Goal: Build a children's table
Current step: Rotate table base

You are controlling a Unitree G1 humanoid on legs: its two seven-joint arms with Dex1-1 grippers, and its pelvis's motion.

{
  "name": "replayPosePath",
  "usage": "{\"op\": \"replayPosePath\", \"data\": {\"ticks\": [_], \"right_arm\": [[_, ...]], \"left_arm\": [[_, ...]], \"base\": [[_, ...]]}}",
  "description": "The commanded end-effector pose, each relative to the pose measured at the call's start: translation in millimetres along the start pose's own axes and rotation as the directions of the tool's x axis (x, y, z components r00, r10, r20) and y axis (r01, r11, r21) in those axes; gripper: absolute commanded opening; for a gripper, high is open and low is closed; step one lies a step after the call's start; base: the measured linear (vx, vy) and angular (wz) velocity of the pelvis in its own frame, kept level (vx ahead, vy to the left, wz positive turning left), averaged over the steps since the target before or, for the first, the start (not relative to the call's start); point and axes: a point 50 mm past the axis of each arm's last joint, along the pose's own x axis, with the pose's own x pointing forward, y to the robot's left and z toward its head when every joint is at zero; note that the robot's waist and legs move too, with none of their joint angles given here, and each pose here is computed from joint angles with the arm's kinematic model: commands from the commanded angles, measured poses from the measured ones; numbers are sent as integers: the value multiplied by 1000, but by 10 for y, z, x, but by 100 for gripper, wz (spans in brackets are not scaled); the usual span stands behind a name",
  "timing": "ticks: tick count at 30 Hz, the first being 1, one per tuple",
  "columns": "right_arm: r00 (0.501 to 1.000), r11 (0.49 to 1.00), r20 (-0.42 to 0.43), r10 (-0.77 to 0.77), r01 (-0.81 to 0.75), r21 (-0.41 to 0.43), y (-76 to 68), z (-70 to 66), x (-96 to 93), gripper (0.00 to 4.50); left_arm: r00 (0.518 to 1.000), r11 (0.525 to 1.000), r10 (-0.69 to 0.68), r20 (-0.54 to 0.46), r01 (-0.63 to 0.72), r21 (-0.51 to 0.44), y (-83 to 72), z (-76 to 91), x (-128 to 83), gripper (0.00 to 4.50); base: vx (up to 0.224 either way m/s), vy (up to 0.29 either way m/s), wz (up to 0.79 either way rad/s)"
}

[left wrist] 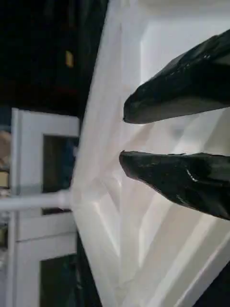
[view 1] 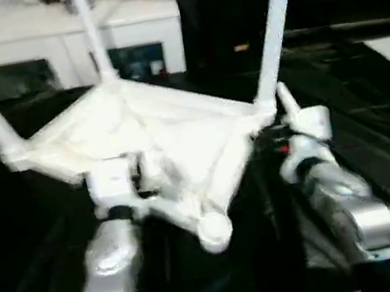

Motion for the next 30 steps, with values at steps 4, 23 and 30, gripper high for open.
{"op": "replayPosePath", "data": {"ticks": [4, 23, 30], "right_arm": [[981, 978, -135, -141, 117, -176, -370, 114, 34, 422], [791, 953, -536, -295, 206, -221, -969, 235, 332, 446], [748, 977, -629, -210, 188, -103, -977, 47, 360, 408]], "left_arm": [[973, 973, -226, -37, 227, 48, -201, -26, -19, 132], [774, 760, -611, -165, 632, 151, -309, 185, -131, 132], [746, 732, -641, -182, 665, 149, -406, 191, -183, 132]], "base": [[43, 9, -13], [-29, -5, 4], [0, 0, 0]]}}
